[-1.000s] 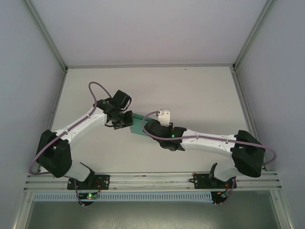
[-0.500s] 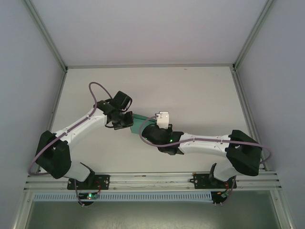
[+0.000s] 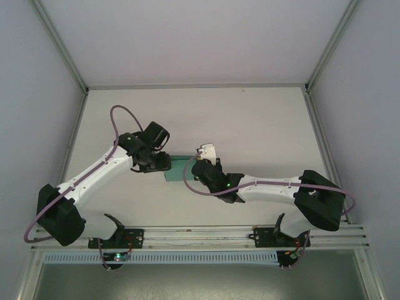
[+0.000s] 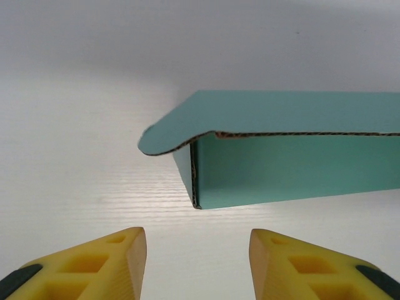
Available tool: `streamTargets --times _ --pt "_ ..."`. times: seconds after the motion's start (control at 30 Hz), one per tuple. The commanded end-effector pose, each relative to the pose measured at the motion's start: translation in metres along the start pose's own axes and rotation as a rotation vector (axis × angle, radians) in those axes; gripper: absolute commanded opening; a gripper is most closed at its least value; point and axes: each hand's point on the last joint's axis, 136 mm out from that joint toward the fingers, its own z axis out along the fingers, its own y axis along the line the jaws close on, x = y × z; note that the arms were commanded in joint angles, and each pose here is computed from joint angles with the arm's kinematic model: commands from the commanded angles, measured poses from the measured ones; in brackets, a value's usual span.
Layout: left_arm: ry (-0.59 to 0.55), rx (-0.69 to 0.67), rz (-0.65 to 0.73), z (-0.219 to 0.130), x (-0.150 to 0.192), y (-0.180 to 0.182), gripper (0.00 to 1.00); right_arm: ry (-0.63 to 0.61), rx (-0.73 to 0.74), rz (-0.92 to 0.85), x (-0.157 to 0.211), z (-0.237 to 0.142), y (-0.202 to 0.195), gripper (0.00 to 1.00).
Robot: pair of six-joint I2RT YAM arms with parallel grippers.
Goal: Assemble paper box
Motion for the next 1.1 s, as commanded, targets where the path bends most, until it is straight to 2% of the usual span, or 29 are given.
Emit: streamTargets --times 0.0,0.17,0.27,0.6,0.73,0.83,0.97,1.07 --pt "-0.016 -0.099 0.075 -0.017 0.002 0.021 0.48 0.178 -0.035 -0.136 0.058 0.004 -0.007 0.0" --pt "-0.049 -0.113 0.201 -0.015 -0.011 0.019 0.49 0.187 -0.035 -0.164 0.062 0.005 -0.008 0.0" --pt "-0.062 -0.086 0.25 -0.009 -0.019 0.01 0.44 0.189 -0.04 -0.163 0.062 0.005 -0.006 0.0" --pt "-0.085 -0.149 0.3 0.003 -0.034 0.015 0.34 0.201 -0.035 -0.175 0.063 0.003 -0.008 0.0" --pt "-0.095 -0.15 0.304 0.006 -0.04 0.013 0.23 0.208 -0.033 -0.183 0.065 0.004 -0.009 0.0" --pt "-0.095 -0.133 0.312 0.008 -0.04 0.009 0.19 0.205 -0.035 -0.183 0.064 0.004 -0.008 0.0" --pt "-0.119 -0.154 0.307 0.007 -0.043 0.013 0.0 0.214 -0.027 -0.193 0.069 0.005 -0.011 0.0" --pt "-0.122 -0.153 0.306 0.007 -0.041 0.014 0.0 0.222 -0.023 -0.195 0.073 0.005 -0.013 0.0"
